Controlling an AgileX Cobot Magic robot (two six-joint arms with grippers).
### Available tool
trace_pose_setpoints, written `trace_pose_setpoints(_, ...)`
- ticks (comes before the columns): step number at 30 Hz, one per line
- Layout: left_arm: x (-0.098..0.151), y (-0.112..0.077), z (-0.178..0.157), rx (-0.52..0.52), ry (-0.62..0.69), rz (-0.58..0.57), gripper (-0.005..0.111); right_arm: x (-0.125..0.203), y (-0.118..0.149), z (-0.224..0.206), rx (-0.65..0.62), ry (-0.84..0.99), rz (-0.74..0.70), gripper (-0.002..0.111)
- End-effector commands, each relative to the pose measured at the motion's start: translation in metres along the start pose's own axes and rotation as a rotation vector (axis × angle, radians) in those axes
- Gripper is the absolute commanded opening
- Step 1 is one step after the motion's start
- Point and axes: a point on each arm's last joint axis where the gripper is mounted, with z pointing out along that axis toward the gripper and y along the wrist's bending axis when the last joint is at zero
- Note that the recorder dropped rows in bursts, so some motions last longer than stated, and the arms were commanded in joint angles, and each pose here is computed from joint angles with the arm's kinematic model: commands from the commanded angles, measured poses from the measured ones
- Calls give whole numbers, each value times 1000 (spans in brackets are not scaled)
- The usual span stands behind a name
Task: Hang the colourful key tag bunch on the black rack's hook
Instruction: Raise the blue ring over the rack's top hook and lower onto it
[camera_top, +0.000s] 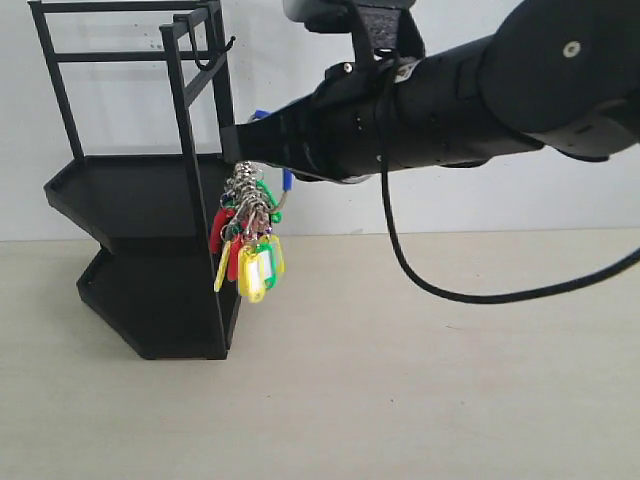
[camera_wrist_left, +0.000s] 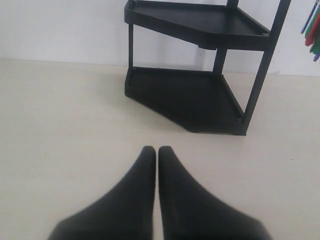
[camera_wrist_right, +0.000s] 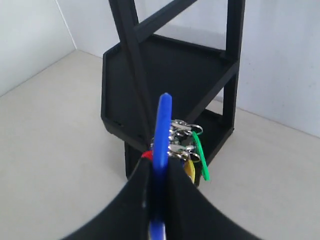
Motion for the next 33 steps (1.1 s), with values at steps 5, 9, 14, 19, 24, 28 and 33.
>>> trace_pose_setpoints(5, -1, 0, 0, -1, -11, 8, 4, -24, -4, 23, 45, -146, -81, 0)
trace_pose_setpoints(9, -1, 0, 0, -1, -11, 8, 4, -29, -5, 35, 54, -170, -94, 0)
trace_pose_setpoints(14, -1, 0, 0, -1, -11, 8, 4, -28, -10, 48, 94, -223, -130, 0)
trace_pose_setpoints(19, -1, 0, 0, -1, -11, 8, 4, -29, -16, 55, 140, -301, -130, 0)
trace_pose_setpoints(24, -1, 0, 0, -1, -11, 8, 4, -28, -19, 60, 171, -343, -147, 0)
trace_pose_setpoints(28, -1, 0, 0, -1, -11, 8, 4, -31, -20, 60, 189, -379, -149, 0)
trace_pose_setpoints(33, -1, 0, 0, -1, -11, 8, 4, -33, -21, 59, 196, -402, -147, 0)
